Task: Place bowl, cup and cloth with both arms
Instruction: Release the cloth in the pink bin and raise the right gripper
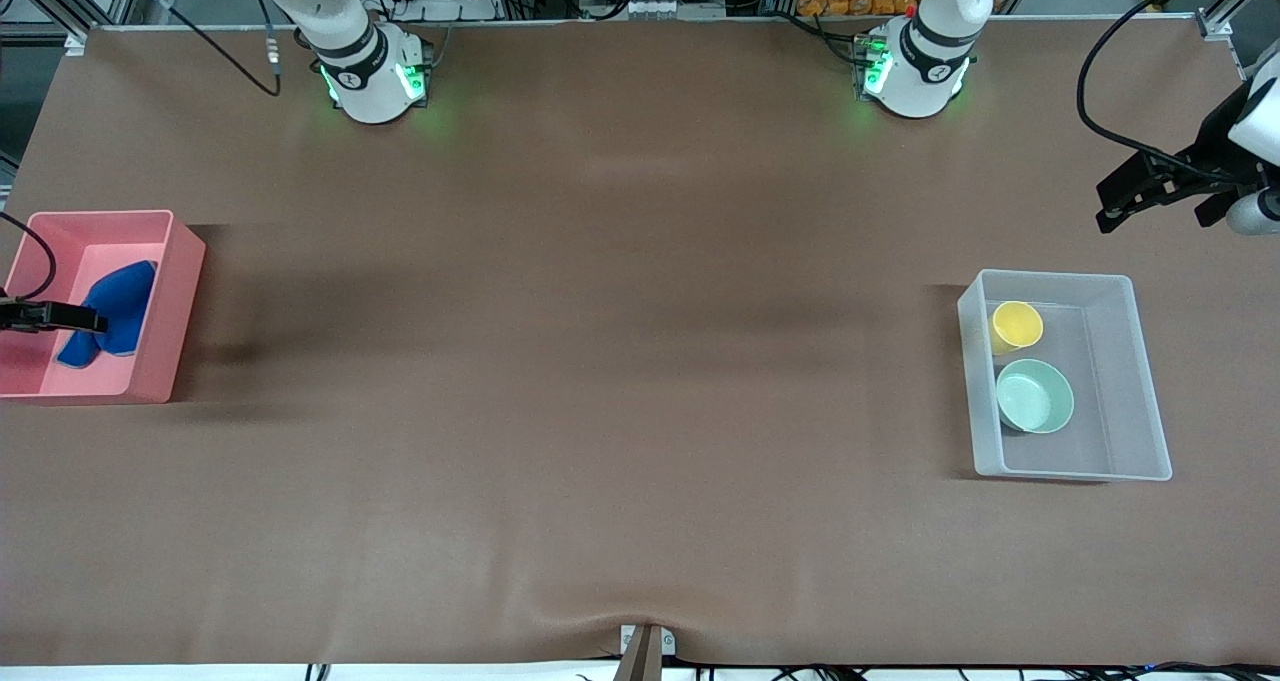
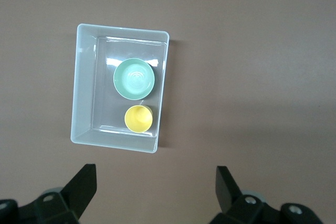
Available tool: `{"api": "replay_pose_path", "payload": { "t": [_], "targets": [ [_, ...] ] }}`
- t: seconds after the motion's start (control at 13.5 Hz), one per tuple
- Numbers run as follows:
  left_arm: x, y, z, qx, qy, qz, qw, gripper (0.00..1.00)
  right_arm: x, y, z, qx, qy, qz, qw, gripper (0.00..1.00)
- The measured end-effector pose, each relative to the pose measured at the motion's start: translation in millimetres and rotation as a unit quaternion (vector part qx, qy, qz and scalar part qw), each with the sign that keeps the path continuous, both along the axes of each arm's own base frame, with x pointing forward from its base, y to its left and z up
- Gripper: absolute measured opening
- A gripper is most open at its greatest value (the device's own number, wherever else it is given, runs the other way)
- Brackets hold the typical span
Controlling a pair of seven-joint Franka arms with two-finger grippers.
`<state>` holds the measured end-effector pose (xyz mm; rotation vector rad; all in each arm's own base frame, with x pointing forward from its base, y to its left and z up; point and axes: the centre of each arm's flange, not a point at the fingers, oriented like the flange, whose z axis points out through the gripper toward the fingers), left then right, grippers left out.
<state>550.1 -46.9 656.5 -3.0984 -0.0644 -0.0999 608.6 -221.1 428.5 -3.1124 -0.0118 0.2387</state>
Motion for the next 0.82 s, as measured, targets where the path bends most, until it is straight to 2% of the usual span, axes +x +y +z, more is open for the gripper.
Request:
{"api": "replay_pose_path", "payload": {
  "t": [0.22,0.3,0.45,0.67,0.82],
  "targets": [
    [-0.2,-0.3,-1.0,0.000,0.001,0.000,1.000,1.00,9.1,52.3,40.0,-0.003,-0.031,0.016,0.999,1.00],
    [-0.8,-0.2,-1.0,0.000,0.002,0.000,1.000,1.00,11.0,74.4,51.7,-0.005,-0.037,0.018,0.999,1.00],
    [-2.7,0.2,-1.2,0.001,0.006,-0.004,1.000,1.00,9.0,125.0,73.0,-0.008,-0.033,0.018,0.999,1.00],
    [-4.5,1.3,-0.8,0.001,0.009,-0.007,1.000,1.00,-9.2,181.4,113.8,-0.011,-0.028,0.023,0.999,1.00],
    [-6.3,1.4,0.8,0.001,0.009,-0.007,1.000,1.00,-28.9,190.7,150.0,-0.012,-0.038,0.026,0.999,1.00]
  ]
}}
